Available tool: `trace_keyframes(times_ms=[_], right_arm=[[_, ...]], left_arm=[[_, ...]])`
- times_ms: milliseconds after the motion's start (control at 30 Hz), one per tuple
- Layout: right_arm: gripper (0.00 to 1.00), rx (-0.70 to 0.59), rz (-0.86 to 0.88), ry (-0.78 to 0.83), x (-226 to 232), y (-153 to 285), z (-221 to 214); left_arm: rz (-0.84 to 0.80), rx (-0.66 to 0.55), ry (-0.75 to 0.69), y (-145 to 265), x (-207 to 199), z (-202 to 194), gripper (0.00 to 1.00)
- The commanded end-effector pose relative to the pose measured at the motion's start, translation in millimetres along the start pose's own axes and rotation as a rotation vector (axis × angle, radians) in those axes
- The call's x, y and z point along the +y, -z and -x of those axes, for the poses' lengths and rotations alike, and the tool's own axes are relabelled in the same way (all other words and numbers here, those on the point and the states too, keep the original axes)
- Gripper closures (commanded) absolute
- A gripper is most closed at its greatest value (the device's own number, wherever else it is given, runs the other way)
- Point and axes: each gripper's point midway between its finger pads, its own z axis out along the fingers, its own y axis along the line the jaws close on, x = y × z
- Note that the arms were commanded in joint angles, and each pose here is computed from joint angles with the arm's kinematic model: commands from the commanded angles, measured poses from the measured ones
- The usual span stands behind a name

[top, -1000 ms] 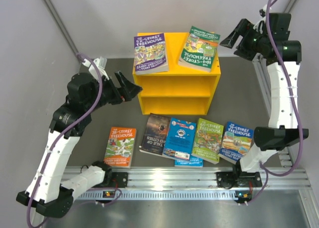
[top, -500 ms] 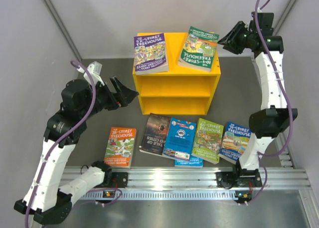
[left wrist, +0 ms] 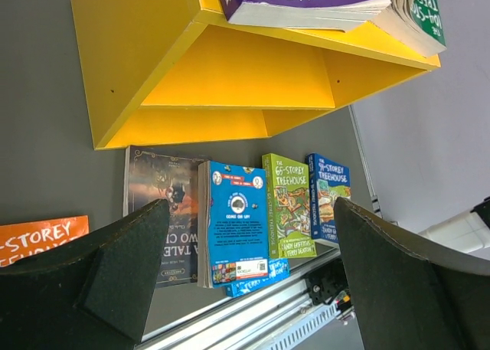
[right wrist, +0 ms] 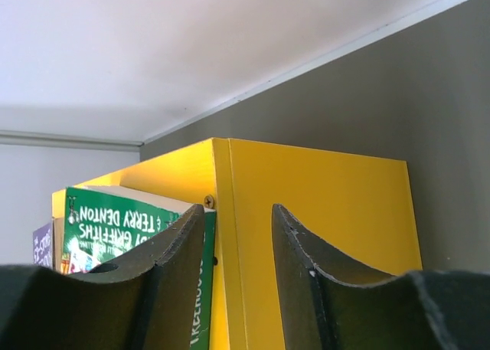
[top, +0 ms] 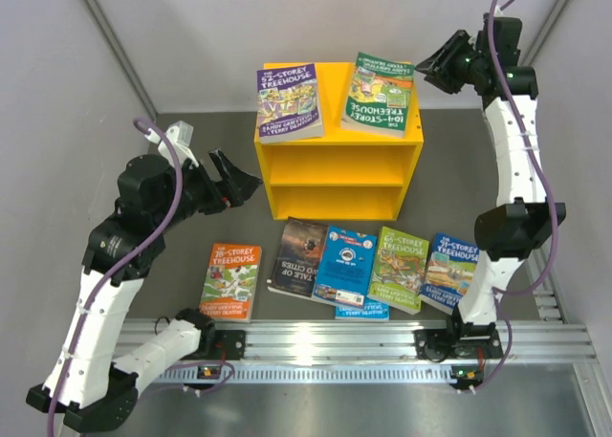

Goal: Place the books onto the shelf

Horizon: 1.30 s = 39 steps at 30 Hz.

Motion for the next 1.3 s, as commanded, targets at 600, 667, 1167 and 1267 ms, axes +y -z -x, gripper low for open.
trace_keyframes(times_ms=[600,667,1167,1267], right_arm=[[0.38,-0.139,-0.02,0.017,-22,7,52],[0.31,-0.185,-0.027,0.025,-31,30,72],[0.0,0.084,-0.35,0.012,-148,143,-118],[0.0,0.161,-0.366,-0.005,-165,158,-166]], left_arm=[[0.058,0.001,-0.063,-11,14,2,0.06],[0.059,0.02,-0.061,-16,18,-4,0.05],[-0.031,0.332,0.019,-72,41,-113,0.05],[-0.054,0.453,0.03,-82,38,-158,0.04]])
